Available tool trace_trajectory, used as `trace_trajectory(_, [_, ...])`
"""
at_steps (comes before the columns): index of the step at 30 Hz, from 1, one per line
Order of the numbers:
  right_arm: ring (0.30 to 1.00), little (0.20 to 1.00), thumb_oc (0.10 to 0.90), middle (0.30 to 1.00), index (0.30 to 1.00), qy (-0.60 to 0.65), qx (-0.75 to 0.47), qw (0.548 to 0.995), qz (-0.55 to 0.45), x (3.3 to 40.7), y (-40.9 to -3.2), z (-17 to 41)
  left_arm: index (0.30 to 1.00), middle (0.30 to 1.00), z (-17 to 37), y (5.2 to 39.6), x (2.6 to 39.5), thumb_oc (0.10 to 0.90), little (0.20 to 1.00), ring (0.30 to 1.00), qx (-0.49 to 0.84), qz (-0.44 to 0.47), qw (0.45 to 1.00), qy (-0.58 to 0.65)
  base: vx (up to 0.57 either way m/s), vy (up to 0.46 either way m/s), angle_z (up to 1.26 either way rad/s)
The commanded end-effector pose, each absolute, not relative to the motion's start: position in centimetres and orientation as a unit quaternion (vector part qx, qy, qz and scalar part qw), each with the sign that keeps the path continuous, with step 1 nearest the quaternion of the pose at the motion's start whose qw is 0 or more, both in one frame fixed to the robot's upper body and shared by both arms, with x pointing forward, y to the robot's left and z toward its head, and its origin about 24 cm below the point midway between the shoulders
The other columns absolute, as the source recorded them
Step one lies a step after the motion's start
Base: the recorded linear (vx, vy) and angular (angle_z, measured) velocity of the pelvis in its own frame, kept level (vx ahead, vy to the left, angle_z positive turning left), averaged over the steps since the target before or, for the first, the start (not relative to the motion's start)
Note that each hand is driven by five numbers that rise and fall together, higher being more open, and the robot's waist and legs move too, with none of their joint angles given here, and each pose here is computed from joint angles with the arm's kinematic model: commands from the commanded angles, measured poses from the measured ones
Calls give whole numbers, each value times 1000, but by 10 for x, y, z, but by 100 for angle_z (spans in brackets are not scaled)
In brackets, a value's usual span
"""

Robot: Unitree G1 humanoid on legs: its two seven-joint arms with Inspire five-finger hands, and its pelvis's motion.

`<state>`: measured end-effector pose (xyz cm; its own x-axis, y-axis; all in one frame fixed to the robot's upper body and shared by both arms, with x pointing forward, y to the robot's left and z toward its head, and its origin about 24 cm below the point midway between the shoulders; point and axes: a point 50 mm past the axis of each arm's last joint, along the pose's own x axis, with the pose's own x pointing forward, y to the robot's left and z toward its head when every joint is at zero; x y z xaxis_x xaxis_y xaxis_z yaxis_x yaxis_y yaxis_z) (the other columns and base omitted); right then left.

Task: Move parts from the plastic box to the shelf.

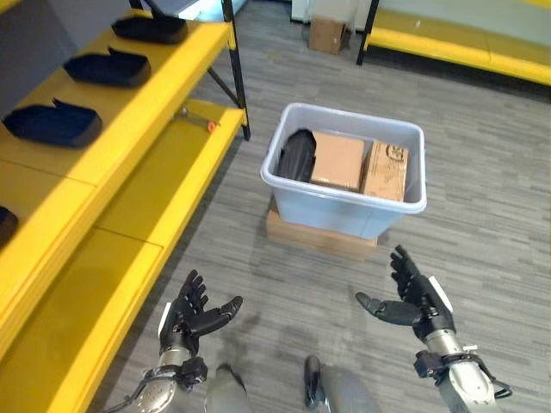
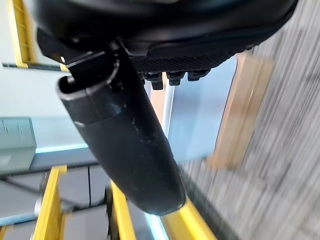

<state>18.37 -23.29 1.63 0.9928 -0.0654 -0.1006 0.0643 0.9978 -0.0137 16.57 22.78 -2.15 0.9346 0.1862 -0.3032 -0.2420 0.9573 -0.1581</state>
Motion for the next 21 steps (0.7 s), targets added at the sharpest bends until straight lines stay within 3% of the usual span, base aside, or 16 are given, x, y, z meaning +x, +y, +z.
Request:
trace_trajectory(1, [1000, 1000, 900, 1000, 1000, -75, -49, 996, -28, 190, -238, 66, 1000, 1000, 23, 229, 188, 900, 1000, 1000, -101, 109, 989, 17, 91, 104, 4])
trace_trajectory(12, [1000, 1000, 900, 1000, 1000, -70, -65, 995, -2, 198, -232, 61, 1000, 1000, 26, 227, 192, 900, 1000, 1000, -104, 115, 988, -4, 232, 163, -83])
trace_trajectory(21, [1000, 1000, 900, 1000, 1000, -58, -42, 997, 4, 195, -230, 59, 1000, 1000, 31, 228, 193, 900, 1000, 1000, -93, 98, 991, -4, 130, 157, -41])
